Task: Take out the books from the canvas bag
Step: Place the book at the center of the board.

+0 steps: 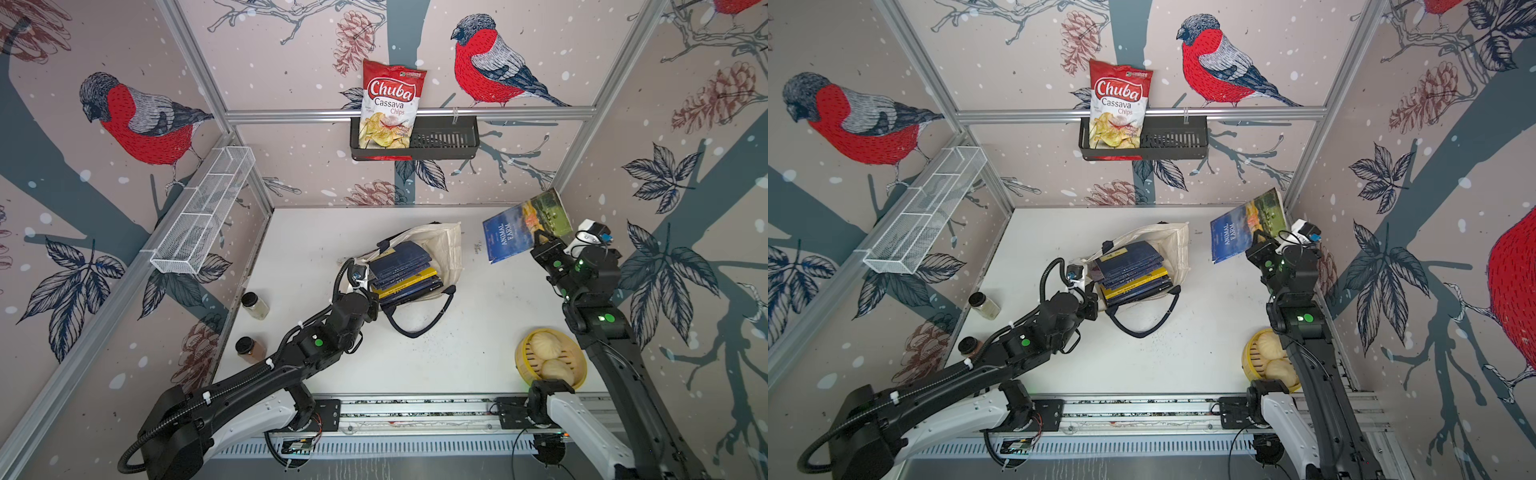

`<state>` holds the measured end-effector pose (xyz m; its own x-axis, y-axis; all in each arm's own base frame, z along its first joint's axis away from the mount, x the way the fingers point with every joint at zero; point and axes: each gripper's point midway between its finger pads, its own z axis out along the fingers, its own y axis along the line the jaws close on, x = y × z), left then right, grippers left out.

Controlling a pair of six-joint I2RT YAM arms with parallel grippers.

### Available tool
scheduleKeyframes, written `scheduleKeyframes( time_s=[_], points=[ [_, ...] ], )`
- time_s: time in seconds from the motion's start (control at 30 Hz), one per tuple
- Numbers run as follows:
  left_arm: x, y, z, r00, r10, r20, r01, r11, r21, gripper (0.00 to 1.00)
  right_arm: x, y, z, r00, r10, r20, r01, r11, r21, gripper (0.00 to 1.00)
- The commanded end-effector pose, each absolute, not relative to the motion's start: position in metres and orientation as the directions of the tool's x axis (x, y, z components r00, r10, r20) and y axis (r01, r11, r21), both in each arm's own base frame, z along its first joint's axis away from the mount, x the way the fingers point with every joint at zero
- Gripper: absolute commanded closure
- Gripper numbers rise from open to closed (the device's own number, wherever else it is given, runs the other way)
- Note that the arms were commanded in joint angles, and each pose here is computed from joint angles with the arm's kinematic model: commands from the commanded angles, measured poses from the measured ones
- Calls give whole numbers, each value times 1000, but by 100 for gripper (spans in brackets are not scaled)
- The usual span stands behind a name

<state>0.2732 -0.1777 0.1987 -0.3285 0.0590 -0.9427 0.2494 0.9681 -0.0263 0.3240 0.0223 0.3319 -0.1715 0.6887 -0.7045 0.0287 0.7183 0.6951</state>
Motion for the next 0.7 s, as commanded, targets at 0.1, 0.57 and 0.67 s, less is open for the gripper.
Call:
scheduleKeyframes(
  time_s=[0.1,0.57,0.67],
  points=[
    [275,-178,208,-291,53,-955,234,972,-17,100,339,11,299,-181,807,-563,13,574,819,100],
    [263,-201,222,-278,14,-961,350,933,-88,100,388,-1,165,-209,893,-398,238,441,865,100],
    [262,-202,227,-278,-1,-961,354,929,-103,100,392,3,137,-238,894,-380,294,439,849,100]
  ],
)
